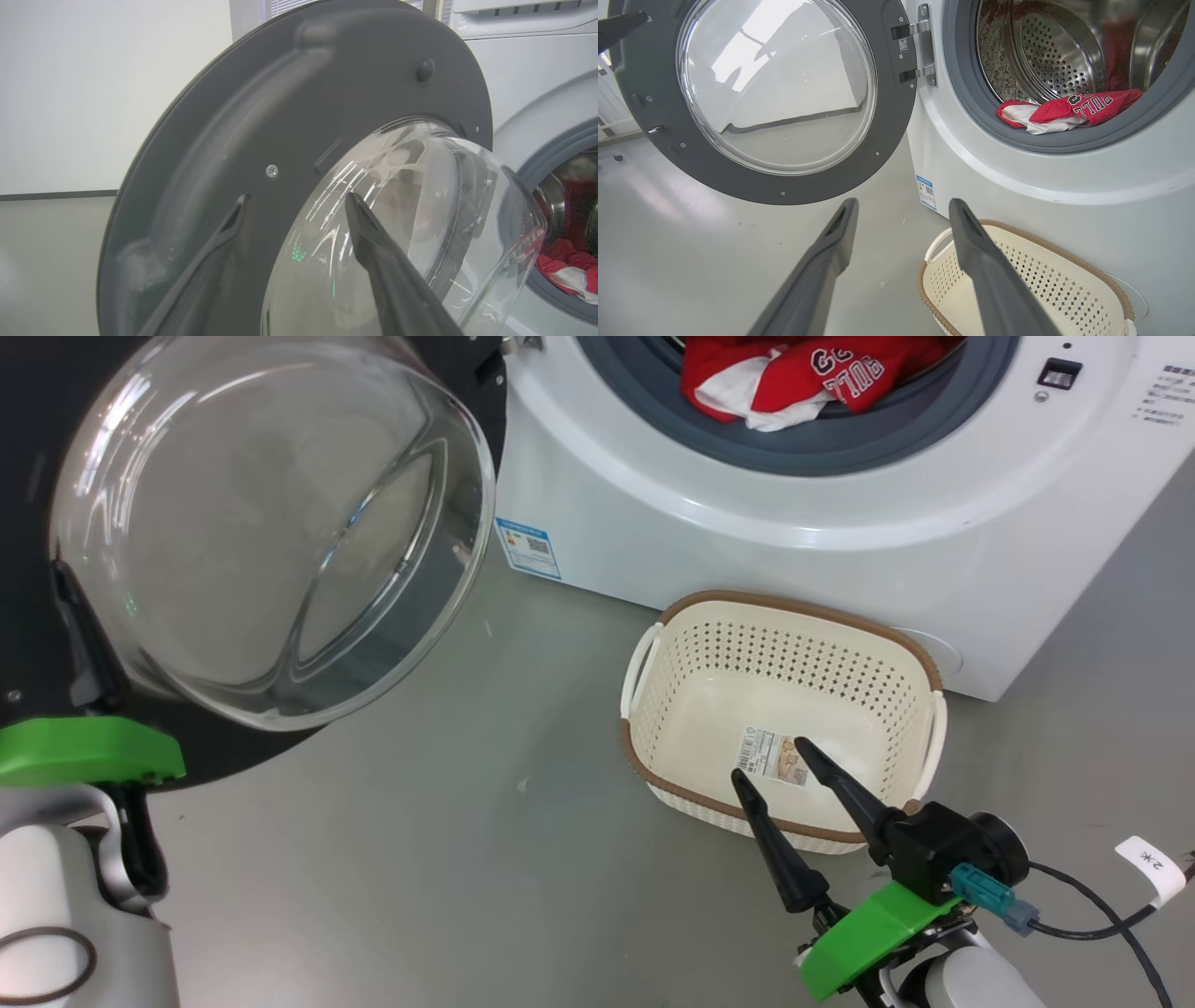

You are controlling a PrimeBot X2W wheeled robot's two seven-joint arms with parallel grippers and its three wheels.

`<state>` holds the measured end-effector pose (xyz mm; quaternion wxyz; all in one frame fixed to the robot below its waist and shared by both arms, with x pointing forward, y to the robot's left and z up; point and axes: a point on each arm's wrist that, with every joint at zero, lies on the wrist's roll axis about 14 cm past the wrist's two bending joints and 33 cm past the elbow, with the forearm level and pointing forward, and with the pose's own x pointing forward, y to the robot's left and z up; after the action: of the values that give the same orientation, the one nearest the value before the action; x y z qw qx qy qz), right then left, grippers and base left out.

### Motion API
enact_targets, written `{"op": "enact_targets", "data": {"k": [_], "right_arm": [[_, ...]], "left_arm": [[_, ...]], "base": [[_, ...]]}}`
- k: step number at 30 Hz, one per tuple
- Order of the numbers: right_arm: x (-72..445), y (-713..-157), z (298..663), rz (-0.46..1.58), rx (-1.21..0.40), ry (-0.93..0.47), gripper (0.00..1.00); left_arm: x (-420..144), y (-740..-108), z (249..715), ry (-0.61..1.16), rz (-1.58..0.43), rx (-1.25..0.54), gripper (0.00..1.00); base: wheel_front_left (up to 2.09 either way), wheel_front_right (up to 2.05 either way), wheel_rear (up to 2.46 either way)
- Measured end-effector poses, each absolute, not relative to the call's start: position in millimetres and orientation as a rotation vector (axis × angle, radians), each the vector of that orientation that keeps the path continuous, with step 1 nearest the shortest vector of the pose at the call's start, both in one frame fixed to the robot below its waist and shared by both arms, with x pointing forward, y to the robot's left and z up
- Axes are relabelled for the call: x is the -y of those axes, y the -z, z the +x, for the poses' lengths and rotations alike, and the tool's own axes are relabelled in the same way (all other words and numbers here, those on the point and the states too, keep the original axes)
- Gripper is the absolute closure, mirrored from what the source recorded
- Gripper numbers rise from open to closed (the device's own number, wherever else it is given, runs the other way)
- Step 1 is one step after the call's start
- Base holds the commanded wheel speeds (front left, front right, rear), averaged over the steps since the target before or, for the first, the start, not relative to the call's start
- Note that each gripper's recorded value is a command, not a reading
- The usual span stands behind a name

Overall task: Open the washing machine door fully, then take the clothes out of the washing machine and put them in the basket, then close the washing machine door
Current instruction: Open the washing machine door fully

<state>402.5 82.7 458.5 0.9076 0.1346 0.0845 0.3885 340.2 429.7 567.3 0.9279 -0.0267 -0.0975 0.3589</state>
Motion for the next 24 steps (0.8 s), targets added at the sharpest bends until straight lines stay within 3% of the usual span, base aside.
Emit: {"op": "enact_targets", "data": {"k": [13,24], "right_arm": [[-18.9,-472.3,428.7,0.276,-0.074,-0.593,0.00],[69.8,-483.9,441.6,0.257,-0.004,-0.337,0.00]], "left_arm": [[-343.3,-598.5,378.6,-0.419,-0.093,0.340,0.00],[-260.1,-589.4,403.2,-0.168,-0.195,0.328,0.00]], "base": [[0.00,0.00,0.00],[0.00,0.00,0.00]]}}
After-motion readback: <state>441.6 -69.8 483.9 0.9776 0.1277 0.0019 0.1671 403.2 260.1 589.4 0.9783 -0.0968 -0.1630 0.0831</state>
